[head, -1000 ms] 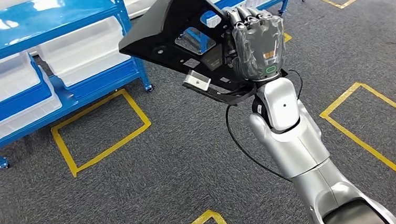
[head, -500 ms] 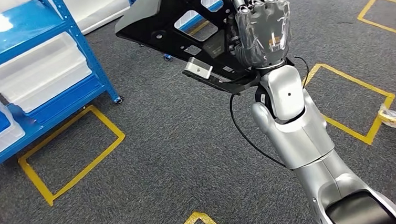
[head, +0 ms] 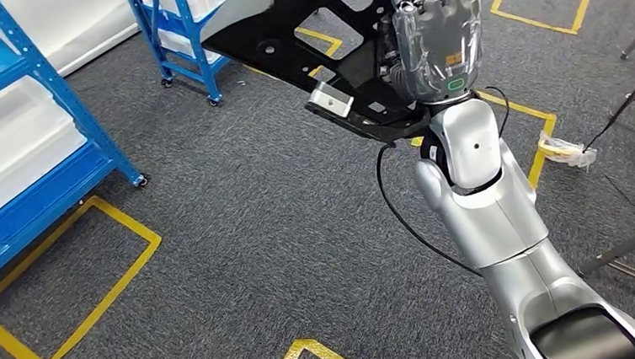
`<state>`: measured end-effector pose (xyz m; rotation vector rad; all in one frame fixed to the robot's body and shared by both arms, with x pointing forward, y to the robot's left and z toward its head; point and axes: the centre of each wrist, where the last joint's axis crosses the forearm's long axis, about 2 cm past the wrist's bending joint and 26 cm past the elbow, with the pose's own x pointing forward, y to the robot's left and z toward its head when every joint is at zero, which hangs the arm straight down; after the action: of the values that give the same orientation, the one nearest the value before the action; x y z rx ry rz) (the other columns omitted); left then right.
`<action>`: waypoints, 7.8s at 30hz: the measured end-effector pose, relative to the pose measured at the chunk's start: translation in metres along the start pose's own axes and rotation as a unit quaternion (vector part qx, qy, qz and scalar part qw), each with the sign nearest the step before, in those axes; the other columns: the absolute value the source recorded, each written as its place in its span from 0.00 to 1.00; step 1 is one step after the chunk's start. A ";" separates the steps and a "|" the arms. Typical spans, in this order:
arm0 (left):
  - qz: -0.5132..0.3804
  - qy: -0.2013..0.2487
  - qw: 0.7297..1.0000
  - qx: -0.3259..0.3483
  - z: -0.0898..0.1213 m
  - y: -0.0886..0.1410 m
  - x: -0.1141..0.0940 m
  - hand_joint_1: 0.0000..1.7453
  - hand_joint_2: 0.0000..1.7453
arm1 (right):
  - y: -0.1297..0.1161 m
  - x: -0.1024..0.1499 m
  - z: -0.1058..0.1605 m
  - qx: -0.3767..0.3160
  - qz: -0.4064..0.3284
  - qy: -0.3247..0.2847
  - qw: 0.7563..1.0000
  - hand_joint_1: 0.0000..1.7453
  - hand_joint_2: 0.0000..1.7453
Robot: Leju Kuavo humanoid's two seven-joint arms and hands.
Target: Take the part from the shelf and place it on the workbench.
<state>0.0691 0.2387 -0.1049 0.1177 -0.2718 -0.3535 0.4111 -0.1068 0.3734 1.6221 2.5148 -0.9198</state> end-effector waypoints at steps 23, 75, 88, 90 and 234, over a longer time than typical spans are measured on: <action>-0.010 -0.006 1.000 -0.002 0.000 0.000 0.004 0.00 1.00 | 0.001 -0.014 0.001 0.005 0.012 0.013 1.000 1.00 1.00; -0.025 -0.008 1.000 -0.004 0.001 -0.003 0.000 0.00 1.00 | -0.009 -0.030 -0.018 -0.002 0.034 0.007 0.999 1.00 1.00; -0.025 -0.006 1.000 -0.005 0.002 -0.007 -0.004 0.00 1.00 | -0.007 -0.027 -0.009 0.002 0.027 0.011 1.000 1.00 1.00; -0.025 -0.006 1.000 -0.006 0.002 -0.007 -0.005 0.00 1.00 | -0.006 -0.026 -0.007 0.004 0.026 0.012 1.000 1.00 1.00; -0.058 0.027 0.998 0.007 0.001 -0.002 0.002 0.00 1.00 | 0.024 -0.023 0.020 0.084 0.045 0.036 0.995 1.00 1.00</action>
<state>0.0695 0.2358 -0.1045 0.1579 -0.2147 -0.4627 0.4361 -0.1289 0.3527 1.8311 2.4436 -1.1097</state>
